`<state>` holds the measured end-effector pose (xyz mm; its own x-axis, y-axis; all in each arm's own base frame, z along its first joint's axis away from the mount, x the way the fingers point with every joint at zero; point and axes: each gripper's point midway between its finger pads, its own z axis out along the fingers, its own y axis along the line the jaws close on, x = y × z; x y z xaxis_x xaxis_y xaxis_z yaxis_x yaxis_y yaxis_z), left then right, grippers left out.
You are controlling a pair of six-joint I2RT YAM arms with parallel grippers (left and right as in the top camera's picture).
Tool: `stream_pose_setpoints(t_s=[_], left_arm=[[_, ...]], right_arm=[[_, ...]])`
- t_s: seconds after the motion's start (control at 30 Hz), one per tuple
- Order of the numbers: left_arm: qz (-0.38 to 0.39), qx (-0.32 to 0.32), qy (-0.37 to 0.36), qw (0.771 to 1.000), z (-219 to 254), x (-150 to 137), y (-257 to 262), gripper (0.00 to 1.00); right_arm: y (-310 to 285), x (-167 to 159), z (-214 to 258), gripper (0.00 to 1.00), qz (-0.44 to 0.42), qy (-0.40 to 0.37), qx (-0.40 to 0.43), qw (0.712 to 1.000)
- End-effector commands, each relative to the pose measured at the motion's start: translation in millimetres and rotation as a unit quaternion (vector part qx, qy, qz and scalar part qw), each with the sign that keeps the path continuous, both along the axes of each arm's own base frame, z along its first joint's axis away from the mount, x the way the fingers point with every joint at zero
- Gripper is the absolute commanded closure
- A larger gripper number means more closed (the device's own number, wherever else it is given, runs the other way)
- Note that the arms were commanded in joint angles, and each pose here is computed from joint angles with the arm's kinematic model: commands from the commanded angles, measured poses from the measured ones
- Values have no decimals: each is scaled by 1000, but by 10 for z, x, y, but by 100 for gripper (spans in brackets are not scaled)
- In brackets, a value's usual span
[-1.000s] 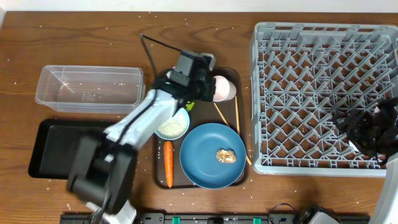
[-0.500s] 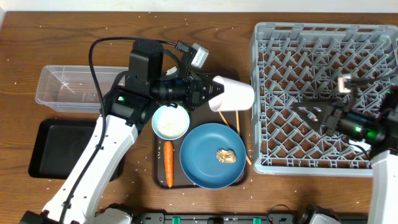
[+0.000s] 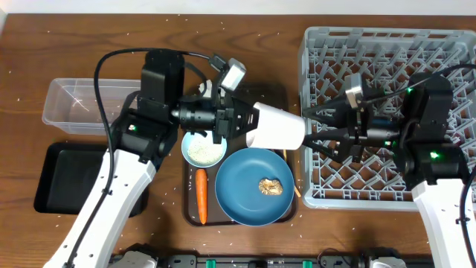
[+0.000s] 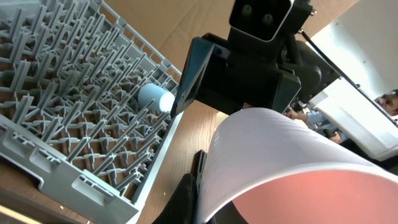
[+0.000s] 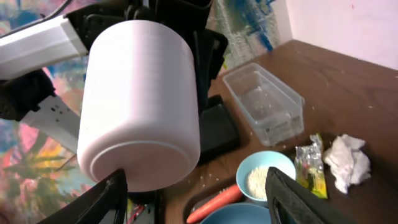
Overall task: Sort waste into correct bins and load items into the dishwasher rack
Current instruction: 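Lift the pink cup and hand it to the right gripper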
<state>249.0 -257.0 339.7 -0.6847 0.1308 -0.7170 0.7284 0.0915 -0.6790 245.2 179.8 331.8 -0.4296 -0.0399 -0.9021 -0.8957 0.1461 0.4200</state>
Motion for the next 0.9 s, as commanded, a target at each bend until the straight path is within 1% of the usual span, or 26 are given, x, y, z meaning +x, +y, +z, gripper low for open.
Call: stream_pose_setpoints(t_s=[0.0, 0.27, 0.43, 0.57, 0.7, 0.87], left_arm=[[-12, -6, -5, 1000, 66, -70, -21, 94], [-11, -12, -24, 1000, 129, -69, -14, 93], [3, -15, -35, 999, 185, -31, 65, 94], [23, -15, -33, 999, 197, 55, 167, 94], [25, -14, -34, 999, 194, 62, 167, 94], [37, -10, -37, 999, 182, 107, 173, 94]], right_arm=[[132, -163, 93, 35, 41, 13, 15, 999], [291, -316, 106, 35, 81, 11, 17, 997], [295, -432, 188, 35, 117, 0, 36, 993], [287, -483, 226, 30, 130, -5, 43, 991], [299, -497, 256, 26, 137, -20, 45, 989], [357, -555, 272, 24, 152, -29, 46, 987]])
